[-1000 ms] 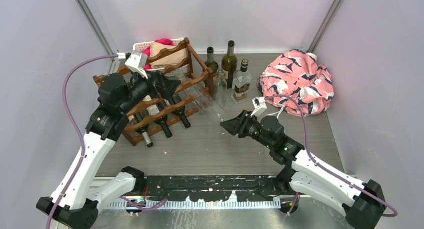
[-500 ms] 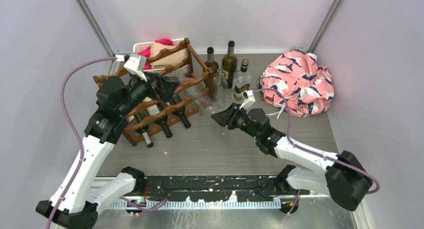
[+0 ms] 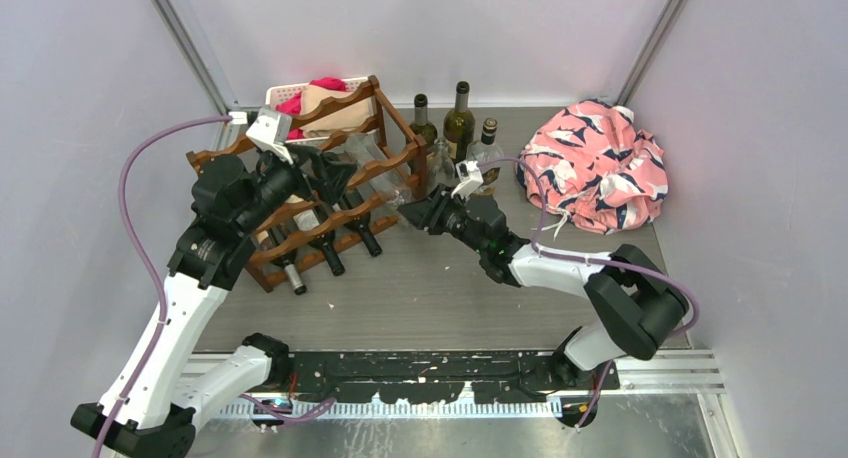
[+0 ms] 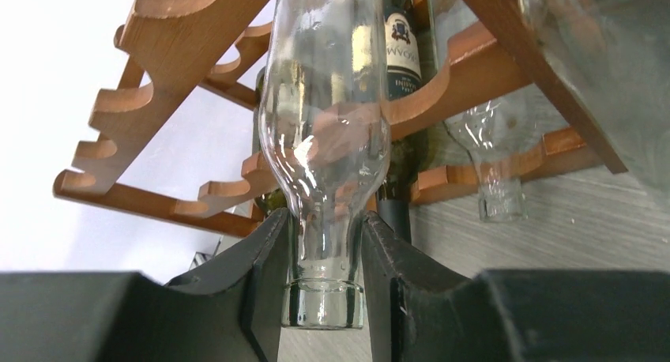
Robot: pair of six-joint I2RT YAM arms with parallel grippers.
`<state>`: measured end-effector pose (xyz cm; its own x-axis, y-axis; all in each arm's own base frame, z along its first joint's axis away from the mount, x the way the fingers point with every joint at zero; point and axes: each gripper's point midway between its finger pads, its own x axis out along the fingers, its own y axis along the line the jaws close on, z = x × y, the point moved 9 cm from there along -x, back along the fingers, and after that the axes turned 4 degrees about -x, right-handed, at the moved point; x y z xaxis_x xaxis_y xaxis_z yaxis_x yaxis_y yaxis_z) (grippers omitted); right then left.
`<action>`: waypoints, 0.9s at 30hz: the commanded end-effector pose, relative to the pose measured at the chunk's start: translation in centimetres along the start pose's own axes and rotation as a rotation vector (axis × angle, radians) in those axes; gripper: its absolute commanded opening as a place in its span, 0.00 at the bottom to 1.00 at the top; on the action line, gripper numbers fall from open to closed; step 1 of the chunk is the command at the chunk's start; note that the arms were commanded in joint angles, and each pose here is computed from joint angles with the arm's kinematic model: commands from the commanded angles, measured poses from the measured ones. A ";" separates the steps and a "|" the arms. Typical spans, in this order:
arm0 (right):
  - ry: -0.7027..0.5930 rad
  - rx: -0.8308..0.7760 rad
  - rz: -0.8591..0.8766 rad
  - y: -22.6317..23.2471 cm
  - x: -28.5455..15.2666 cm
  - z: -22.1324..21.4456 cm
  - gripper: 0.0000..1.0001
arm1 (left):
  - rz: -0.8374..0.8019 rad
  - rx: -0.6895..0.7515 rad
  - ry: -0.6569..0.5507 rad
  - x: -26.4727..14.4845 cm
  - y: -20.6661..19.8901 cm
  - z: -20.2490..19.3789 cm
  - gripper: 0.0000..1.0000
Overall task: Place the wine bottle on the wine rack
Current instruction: Place the wine bottle in the wine rack.
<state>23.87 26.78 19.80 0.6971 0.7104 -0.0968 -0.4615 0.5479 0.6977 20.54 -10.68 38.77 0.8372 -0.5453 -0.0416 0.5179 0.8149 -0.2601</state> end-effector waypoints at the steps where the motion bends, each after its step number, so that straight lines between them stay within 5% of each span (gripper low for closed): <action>1: -0.257 -0.042 0.177 4.3 1.7 5.3 0.01 | -0.003 0.035 -0.085 -0.3 -0.1 1.5 1.00; 27: -0.303 -0.048 0.106 3.0 7.1 5.4 0.01 | 0.006 0.045 -0.080 -0.1 0.1 1.2 1.00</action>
<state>29.09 30.20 18.94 0.7710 0.6339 -0.0615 -0.4414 0.6015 0.6658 20.62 -10.61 38.57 0.8411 -0.5389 -0.0462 0.5120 0.8209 -0.2529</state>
